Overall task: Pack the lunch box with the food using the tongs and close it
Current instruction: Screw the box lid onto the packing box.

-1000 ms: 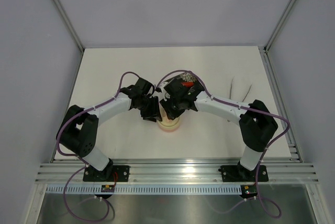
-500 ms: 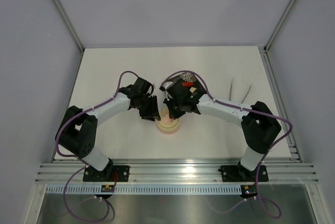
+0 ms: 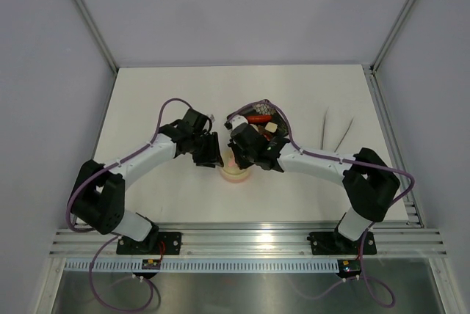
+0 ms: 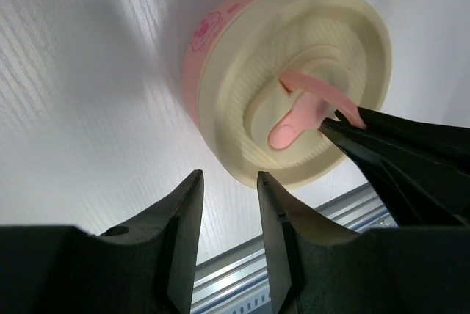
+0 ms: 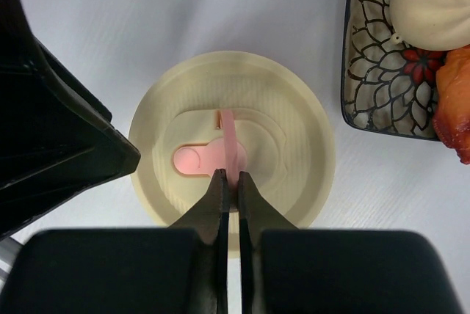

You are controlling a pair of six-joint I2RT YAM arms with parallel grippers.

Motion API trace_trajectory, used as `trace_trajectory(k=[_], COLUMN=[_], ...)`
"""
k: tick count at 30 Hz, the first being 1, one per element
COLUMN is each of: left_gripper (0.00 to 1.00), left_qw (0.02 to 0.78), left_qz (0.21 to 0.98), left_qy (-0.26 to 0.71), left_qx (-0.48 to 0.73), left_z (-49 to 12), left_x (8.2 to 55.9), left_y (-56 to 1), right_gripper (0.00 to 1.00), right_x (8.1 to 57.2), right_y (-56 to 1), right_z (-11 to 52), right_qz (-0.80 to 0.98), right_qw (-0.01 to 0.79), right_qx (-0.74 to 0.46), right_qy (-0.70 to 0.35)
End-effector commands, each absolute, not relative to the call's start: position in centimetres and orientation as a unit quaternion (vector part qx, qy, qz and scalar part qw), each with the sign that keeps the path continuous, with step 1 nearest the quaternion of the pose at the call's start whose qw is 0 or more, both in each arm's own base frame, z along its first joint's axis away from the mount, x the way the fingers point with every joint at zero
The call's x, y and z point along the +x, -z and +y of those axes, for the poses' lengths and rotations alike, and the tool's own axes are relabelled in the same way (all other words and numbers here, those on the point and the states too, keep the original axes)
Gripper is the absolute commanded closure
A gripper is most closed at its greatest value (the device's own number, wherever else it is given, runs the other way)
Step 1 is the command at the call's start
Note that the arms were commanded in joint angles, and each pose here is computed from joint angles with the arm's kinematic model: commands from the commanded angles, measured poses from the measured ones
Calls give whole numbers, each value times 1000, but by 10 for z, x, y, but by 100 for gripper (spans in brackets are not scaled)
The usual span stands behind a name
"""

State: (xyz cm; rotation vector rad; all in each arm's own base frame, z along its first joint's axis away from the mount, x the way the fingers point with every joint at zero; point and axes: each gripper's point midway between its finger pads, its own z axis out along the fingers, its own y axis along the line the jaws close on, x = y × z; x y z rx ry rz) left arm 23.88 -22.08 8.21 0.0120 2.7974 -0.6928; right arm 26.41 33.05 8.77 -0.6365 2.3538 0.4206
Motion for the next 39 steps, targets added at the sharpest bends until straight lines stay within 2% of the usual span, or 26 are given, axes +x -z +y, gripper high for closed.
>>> trace_trajectory(k=[1,13,26,33,39], left_gripper=[61,61,62,62,62], left_qw=[159,174,173,172,170], left_qz=[953,950,950,950,951], left_qy=[258,258,258,258,258], left_qx=[6,-18,-22,-23,-23], left_z=[-225,-206,-204,-204,-204], left_x=[244,252,253,253,253], left_y=[-102,-112,-109,-107,-105], right_gripper=[100,100,100,100,100], right_x=[277,257,265,259,247], right_y=[-115,-64,-153,-155,-120], right_z=[334,336,339,336,330], right_qz=[882,894,857,851,868], right_qw=[382,358,439,450,418], right_qx=[-236,-233,-222,-216,-213], right_qy=[-146,-135,-156,-167,-163])
